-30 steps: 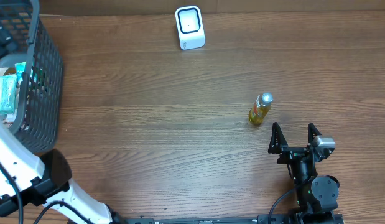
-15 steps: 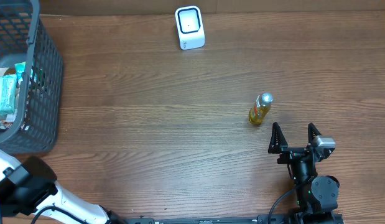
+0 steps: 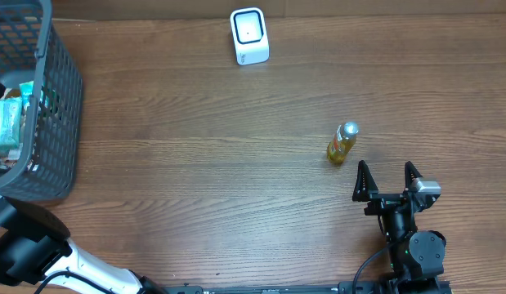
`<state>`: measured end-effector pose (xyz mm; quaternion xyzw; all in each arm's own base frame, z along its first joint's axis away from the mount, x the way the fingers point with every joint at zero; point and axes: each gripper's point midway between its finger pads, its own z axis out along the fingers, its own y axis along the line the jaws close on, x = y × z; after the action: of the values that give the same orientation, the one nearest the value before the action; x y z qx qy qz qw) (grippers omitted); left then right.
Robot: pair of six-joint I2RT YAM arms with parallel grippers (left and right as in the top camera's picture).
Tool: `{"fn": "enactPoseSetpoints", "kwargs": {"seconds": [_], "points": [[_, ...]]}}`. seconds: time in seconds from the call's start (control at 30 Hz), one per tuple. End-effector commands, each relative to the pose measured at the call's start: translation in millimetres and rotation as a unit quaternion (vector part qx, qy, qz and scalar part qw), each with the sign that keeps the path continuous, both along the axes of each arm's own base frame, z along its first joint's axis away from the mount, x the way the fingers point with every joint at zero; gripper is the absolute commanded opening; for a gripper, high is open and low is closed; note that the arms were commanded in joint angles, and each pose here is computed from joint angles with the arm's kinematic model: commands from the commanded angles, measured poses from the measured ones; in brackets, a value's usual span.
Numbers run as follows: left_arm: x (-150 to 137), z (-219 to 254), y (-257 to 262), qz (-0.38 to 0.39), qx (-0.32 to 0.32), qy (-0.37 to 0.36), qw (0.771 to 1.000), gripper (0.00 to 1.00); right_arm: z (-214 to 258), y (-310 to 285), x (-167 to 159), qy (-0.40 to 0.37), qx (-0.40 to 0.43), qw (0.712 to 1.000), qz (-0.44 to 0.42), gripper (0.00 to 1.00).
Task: Scan the item barcode
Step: 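Move the left gripper back over the grey basket, then reach into the basket toward the green tissue pack with the left gripper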
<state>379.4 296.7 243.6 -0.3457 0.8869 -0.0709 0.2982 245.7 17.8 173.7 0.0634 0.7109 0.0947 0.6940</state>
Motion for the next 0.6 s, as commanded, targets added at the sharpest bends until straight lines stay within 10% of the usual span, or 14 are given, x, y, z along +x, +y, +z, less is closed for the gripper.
{"fn": "enactPoseSetpoints", "kwargs": {"seconds": [0.0,0.57], "points": [[16,3,-13,-0.045,-0.004,-0.028,0.999,1.00,-2,0,0,-0.003,-0.002,1.000,0.000,1.00],[59,-78,-15,-0.034,-0.027,0.034,0.998,1.00,-2,0,0,-0.003,-0.002,1.000,0.000,1.00]]}}
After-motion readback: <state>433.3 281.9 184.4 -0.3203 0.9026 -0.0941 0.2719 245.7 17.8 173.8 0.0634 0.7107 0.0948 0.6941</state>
